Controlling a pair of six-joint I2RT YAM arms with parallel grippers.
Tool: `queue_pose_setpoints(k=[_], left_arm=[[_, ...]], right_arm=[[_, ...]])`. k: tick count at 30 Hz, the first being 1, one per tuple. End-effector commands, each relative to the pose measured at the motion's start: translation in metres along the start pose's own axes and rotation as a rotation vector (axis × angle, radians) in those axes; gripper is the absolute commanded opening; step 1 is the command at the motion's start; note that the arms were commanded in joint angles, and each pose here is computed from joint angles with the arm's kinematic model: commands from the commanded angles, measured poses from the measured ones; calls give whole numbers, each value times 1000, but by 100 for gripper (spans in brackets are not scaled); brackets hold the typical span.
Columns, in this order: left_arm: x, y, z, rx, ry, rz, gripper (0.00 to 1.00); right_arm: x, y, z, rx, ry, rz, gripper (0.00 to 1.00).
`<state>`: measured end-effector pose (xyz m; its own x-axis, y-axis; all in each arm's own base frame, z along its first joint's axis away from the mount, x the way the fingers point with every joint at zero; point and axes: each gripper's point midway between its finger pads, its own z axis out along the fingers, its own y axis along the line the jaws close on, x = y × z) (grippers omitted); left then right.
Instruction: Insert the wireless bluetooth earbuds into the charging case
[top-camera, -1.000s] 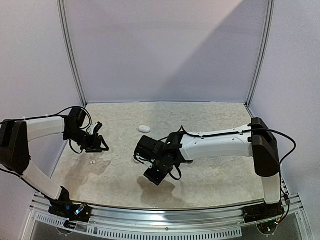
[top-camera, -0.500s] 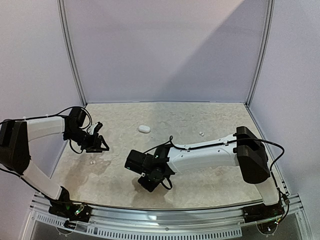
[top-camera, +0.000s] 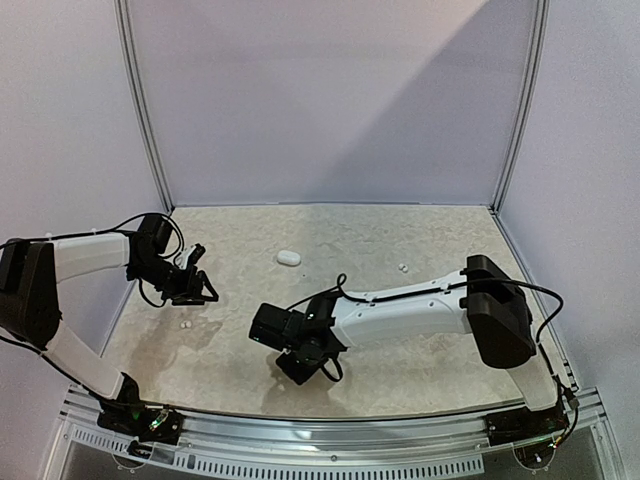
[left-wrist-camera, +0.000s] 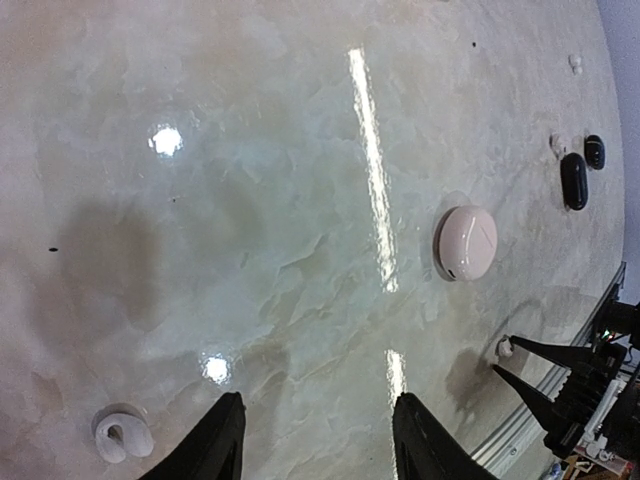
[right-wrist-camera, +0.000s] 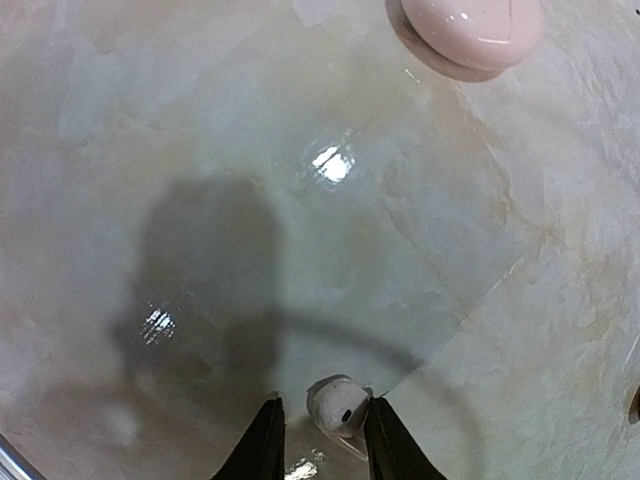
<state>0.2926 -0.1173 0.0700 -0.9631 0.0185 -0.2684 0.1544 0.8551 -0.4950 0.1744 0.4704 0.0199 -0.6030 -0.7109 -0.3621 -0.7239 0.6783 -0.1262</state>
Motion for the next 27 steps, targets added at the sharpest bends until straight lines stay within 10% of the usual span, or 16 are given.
queue_pose_setpoints(k=[1, 11, 20, 27], left_arm=[[2, 3, 2, 5, 3, -13, 51], [2, 3, 2, 5, 4, -12, 51], [3, 4, 4, 8, 9, -15, 51], [4, 4, 4, 8, 13, -15, 51]], right_arm=[[1, -4, 14, 35, 10, 4, 27], [2, -12, 4, 13, 51, 22, 11], [22, 47, -15, -685, 125, 288, 11], [44, 26, 14, -700, 235, 500, 16]])
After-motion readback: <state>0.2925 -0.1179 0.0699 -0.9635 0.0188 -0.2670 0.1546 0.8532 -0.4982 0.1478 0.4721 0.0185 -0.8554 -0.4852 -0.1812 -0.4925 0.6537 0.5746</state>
